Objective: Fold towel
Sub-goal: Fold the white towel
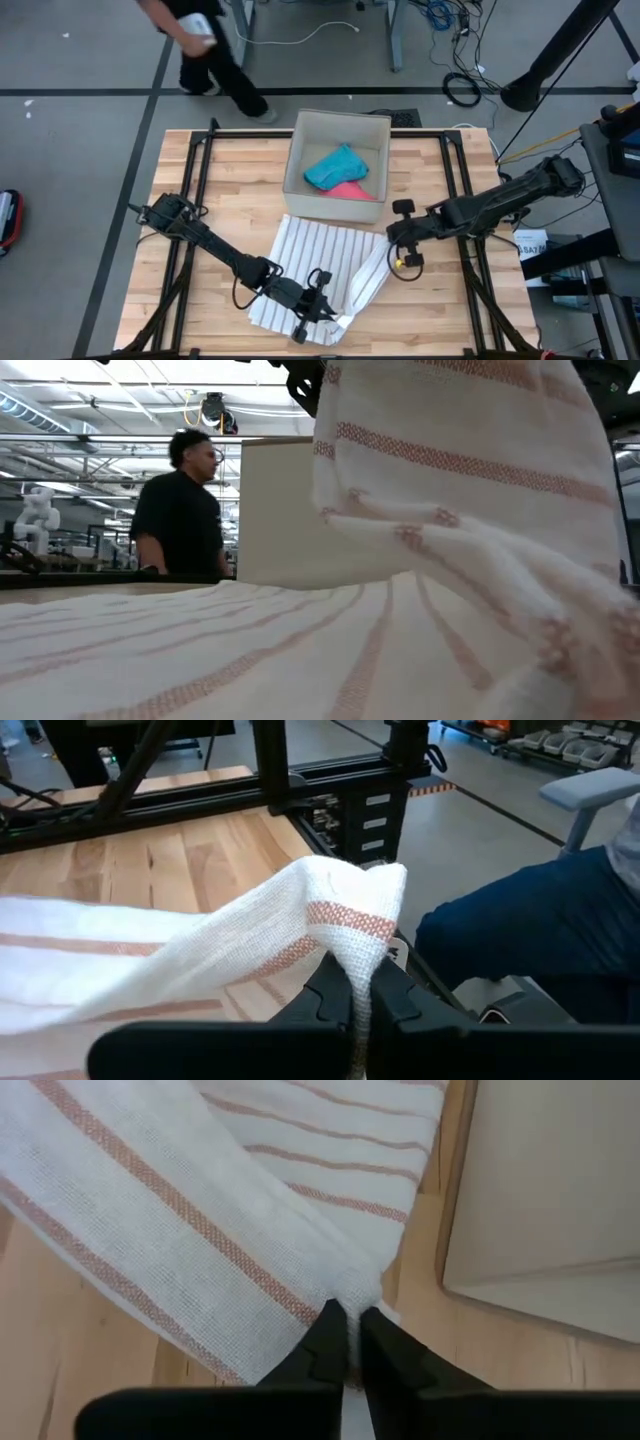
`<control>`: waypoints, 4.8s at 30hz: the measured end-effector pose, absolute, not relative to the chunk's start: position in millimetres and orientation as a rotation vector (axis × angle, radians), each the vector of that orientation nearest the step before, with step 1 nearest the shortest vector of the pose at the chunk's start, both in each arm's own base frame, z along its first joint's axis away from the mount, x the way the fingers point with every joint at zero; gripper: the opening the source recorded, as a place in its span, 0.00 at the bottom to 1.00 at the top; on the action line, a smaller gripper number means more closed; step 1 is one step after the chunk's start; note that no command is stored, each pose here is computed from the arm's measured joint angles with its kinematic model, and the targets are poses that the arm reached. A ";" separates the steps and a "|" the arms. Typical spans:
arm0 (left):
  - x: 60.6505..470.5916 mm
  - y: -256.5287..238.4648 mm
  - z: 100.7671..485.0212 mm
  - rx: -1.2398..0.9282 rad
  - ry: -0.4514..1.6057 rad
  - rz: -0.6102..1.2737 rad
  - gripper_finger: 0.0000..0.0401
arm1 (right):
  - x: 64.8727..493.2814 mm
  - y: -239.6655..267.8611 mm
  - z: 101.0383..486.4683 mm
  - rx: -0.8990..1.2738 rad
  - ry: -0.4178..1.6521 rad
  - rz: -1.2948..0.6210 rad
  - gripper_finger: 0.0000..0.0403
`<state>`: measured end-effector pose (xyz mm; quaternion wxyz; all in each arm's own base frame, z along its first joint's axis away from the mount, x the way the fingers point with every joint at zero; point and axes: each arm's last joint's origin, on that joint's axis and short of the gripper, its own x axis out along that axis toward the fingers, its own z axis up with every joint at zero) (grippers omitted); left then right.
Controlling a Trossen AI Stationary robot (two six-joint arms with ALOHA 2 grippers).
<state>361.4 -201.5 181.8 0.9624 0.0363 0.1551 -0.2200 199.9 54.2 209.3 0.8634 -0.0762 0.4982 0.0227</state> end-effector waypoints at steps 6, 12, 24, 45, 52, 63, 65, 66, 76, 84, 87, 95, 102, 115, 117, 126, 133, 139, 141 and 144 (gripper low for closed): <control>361.8 -201.2 182.4 0.073 0.307 -0.445 0.01 | 204.7 55.7 201.1 -0.167 1.082 0.044 0.07; 361.0 -202.7 182.3 0.074 0.308 -0.449 0.01 | 209.2 57.6 192.9 -0.158 1.121 0.057 0.07; 360.8 -202.9 182.4 0.076 0.308 -0.450 0.01 | 214.0 59.4 187.3 -0.158 1.131 0.064 0.08; 360.8 -203.0 182.4 0.075 0.308 -0.450 0.01 | 216.9 60.2 188.7 -0.162 1.097 0.072 0.17; 360.8 -203.0 182.4 0.075 0.308 -0.450 0.01 | 216.9 60.2 188.7 -0.160 1.096 0.071 0.16; 360.6 -203.3 182.4 0.074 0.308 -0.451 0.01 | 216.3 60.2 188.4 -0.157 1.104 0.077 0.09; 360.6 -203.3 182.3 0.074 0.308 -0.451 0.01 | 216.7 60.1 188.6 -0.167 1.097 0.060 0.15; 360.6 -203.3 182.4 0.074 0.308 -0.451 0.01 | 216.8 60.2 188.8 -0.173 1.093 0.053 0.18; 360.1 -204.2 182.5 0.075 0.308 -0.453 0.01 | 218.3 64.4 186.0 -0.134 1.103 0.091 0.39; 360.0 -204.3 182.4 0.075 0.308 -0.453 0.01 | 230.2 65.6 164.7 -0.178 1.162 0.093 0.31; 360.0 -204.3 182.5 0.075 0.308 -0.454 0.01 | 233.6 66.4 157.8 -0.211 1.177 0.109 0.23; 360.0 -204.3 182.4 0.075 0.309 -0.454 0.01 | 231.8 66.9 161.3 -0.237 1.167 0.131 0.02; 359.8 -204.2 181.8 0.076 0.315 -0.453 0.01 | 222.4 66.7 184.0 -0.237 1.075 0.125 0.00; 358.5 -206.1 181.1 0.071 0.326 -0.506 0.01 | 235.0 71.1 172.7 -0.312 1.050 0.214 0.34; 357.9 -207.2 181.1 0.070 0.326 -0.517 0.01 | 240.0 69.8 165.6 -0.320 1.061 0.210 0.41; 357.7 -207.0 180.4 0.071 0.334 -0.519 0.01 | 248.3 67.9 138.7 -0.348 1.164 0.244 0.39; 358.4 -205.3 179.7 0.071 0.342 -0.513 0.01 | 239.6 72.0 142.5 -0.367 1.200 0.264 0.08; 358.2 -203.4 176.8 0.075 0.375 -0.507 0.01 | 229.3 71.8 149.7 -0.347 1.244 0.236 0.03; 357.9 -203.5 176.3 0.075 0.380 -0.508 0.01 | 226.6 73.2 154.2 -0.363 1.229 0.226 0.02; 357.7 -203.7 176.1 0.076 0.382 -0.509 0.01 | 222.2 74.6 164.2 -0.379 1.188 0.213 0.01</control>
